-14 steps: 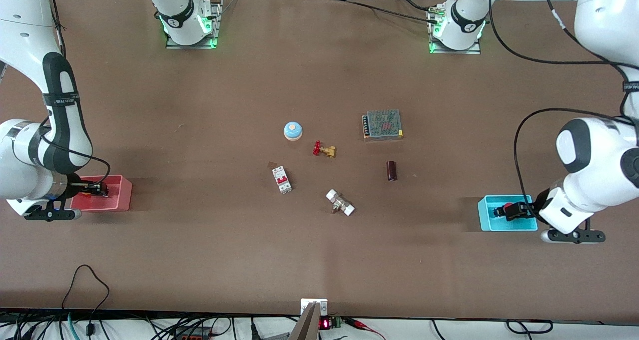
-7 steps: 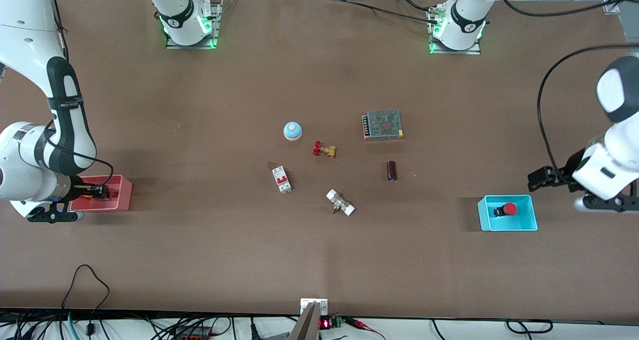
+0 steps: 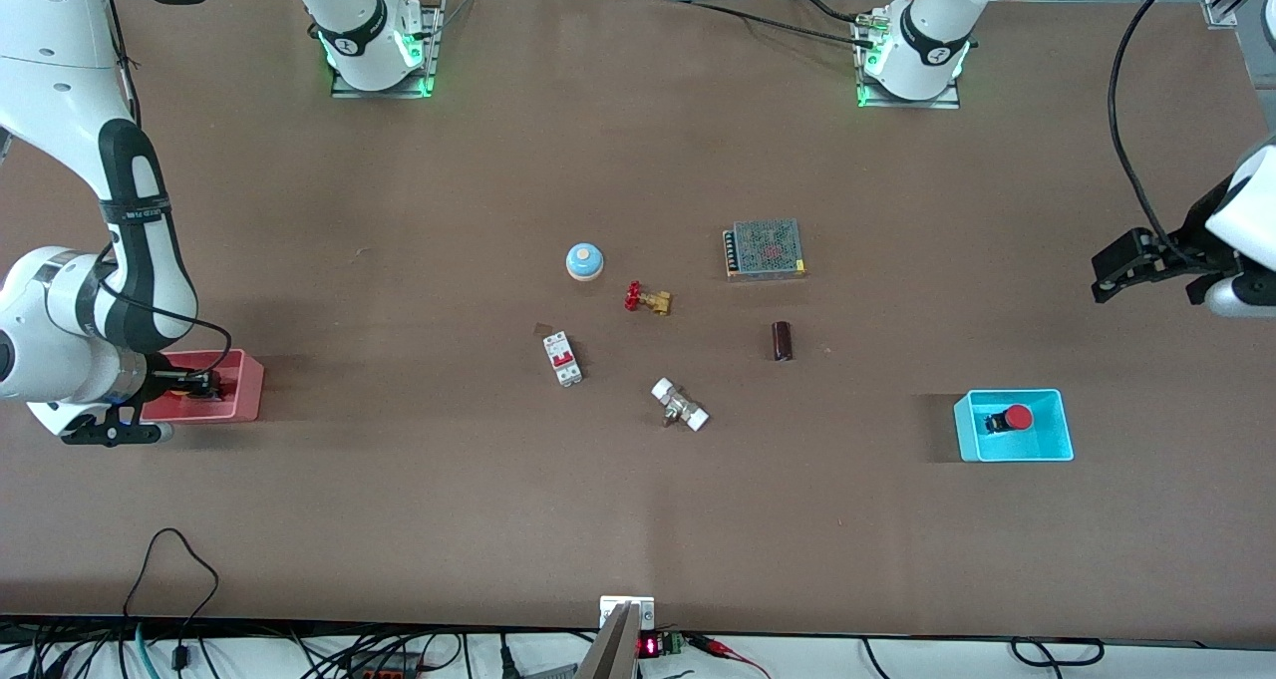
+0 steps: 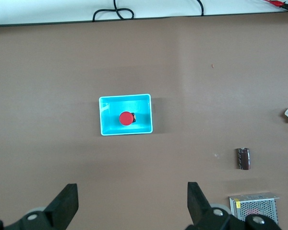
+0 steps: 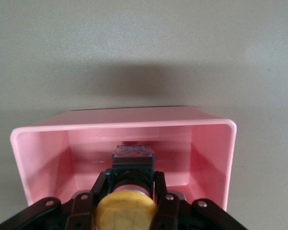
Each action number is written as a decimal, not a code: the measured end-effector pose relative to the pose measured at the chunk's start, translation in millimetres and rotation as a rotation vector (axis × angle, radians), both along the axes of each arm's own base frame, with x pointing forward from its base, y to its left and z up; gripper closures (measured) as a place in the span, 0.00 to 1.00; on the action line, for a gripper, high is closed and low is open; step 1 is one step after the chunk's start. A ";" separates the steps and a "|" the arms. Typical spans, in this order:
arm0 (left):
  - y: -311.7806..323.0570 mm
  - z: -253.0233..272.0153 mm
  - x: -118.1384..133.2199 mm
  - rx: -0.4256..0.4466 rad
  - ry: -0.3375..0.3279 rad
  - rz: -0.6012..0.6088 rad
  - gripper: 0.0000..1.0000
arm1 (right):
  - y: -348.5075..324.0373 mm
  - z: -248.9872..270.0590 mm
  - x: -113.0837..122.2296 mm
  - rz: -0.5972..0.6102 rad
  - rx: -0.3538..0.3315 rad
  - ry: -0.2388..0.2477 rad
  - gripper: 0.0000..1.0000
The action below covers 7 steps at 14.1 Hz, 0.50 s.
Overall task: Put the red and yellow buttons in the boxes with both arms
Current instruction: 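Lower the yellow button into the pink box while the left gripper lifts away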
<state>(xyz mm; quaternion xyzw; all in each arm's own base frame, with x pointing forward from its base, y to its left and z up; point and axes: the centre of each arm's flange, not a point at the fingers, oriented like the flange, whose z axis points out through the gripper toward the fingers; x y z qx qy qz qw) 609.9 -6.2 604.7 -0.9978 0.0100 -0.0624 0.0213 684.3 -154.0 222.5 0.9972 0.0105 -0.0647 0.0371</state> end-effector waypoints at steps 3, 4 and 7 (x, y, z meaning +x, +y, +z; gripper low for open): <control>-3.8 5.5 -13.1 -0.008 0.001 -0.003 0.00 | -0.5 -1.4 -0.2 0.001 0.000 0.001 0.53; -5.8 3.7 -18.6 -0.017 0.000 -0.006 0.00 | -0.6 -1.4 -0.2 0.002 0.000 0.001 0.45; -10.0 -6.4 -32.2 -0.026 -0.015 -0.011 0.00 | -0.8 -1.1 -0.1 0.003 0.000 0.000 0.15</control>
